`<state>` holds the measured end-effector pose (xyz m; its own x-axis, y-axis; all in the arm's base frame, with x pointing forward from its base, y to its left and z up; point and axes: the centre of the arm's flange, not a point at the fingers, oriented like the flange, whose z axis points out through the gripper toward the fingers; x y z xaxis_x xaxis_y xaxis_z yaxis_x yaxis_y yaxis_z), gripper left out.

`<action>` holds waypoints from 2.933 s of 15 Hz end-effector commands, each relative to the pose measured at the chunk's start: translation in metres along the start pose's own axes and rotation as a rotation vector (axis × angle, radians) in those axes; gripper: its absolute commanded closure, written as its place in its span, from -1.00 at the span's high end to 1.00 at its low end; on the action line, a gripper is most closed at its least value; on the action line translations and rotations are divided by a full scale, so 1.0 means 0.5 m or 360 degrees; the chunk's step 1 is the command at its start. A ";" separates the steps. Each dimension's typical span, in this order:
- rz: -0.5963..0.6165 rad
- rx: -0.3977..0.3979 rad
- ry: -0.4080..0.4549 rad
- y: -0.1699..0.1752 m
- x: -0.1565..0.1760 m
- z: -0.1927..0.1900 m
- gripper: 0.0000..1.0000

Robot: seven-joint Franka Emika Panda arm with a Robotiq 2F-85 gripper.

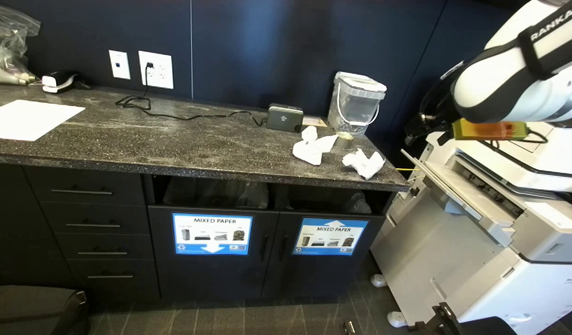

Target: Put the tissue into the rubbish bin.

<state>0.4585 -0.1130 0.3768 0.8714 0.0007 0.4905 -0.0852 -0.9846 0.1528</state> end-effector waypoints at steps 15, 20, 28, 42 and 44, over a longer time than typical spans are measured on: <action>0.0334 -0.0037 0.0016 -0.071 0.200 0.426 1.00; 0.0393 -0.0077 -0.0037 -0.054 0.220 0.483 1.00; 0.0455 -0.0128 -0.0222 -0.035 0.234 0.512 1.00; 0.0456 -0.0150 -0.0299 -0.021 0.226 0.520 0.16; 0.0459 -0.0149 -0.0302 -0.019 0.226 0.518 -0.17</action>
<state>0.6757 -0.1446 0.2063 0.8764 -0.3188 0.3610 -0.3799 -0.9183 0.1115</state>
